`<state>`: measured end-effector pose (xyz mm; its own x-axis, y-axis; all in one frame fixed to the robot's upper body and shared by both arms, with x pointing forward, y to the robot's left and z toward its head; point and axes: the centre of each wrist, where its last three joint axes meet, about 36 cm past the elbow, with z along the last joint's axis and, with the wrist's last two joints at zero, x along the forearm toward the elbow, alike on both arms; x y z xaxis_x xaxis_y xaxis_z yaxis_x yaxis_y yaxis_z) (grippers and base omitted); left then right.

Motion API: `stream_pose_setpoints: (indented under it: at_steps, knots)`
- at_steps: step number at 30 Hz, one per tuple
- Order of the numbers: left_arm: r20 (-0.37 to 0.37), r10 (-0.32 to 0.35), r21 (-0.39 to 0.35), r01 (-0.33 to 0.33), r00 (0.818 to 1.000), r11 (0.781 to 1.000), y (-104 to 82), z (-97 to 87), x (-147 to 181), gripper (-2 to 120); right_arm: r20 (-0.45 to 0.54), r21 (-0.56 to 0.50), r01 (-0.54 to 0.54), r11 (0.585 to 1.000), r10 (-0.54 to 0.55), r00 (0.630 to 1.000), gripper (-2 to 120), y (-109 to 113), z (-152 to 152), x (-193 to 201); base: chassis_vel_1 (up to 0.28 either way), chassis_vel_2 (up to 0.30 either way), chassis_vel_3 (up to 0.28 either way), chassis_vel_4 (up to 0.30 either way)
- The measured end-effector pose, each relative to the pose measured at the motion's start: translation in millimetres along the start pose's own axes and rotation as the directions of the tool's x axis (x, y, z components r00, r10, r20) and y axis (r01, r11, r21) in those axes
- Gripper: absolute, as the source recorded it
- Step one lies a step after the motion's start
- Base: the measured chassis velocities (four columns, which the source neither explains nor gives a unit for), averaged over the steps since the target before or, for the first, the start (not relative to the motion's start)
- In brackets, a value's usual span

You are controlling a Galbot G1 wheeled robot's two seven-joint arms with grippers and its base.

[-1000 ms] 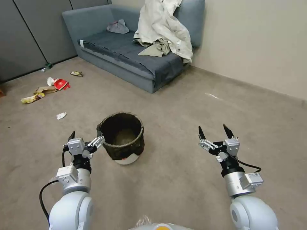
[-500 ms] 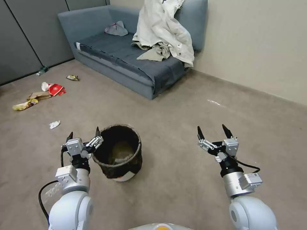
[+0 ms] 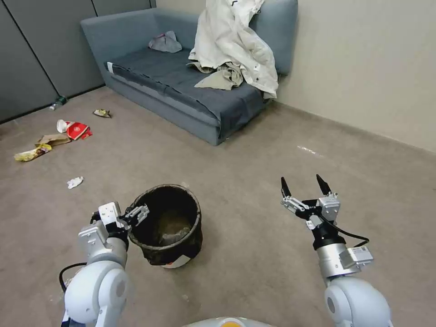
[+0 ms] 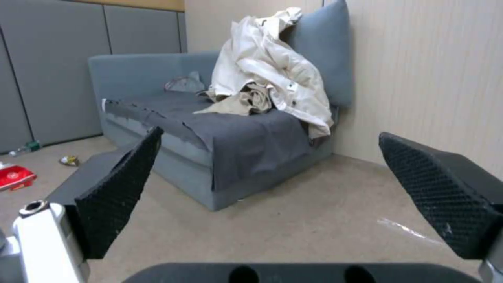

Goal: Pick up the trash can from the floor.

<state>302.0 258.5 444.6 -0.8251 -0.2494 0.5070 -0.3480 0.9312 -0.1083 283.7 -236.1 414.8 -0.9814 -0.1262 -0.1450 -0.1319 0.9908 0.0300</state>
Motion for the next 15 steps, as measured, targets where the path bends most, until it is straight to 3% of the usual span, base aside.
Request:
stream_pose_setpoints:
  at_steps: [3, 13, 15]
  knots:
    - [-0.052, -0.021, 0.005, 0.021, 0.998, 1.0, 2.8, 13.5, -20.6, 98, -0.002, 0.001, -0.001, 1.0, 0.001, 1.0, 100, -1.3, 1.0, -0.3, 0.0, 0.0, 0.0, 0.0]
    - [-0.124, -0.005, 0.065, 0.013, 0.992, 0.998, 1.8, 16.3, -42.1, 95, -0.005, 0.003, -0.005, 1.0, 0.005, 1.0, 100, -2.5, 3.5, -1.5, 0.0, 0.0, 0.0, 0.0]
    - [-0.142, 0.002, 0.084, 0.01, 0.99, 0.996, 2.0, 14.7, -44.0, 88, -0.005, 0.005, -0.007, 1.0, 0.007, 1.0, 100, -3.7, 4.4, -2.2, 0.0, 0.0, 0.0, 0.0]
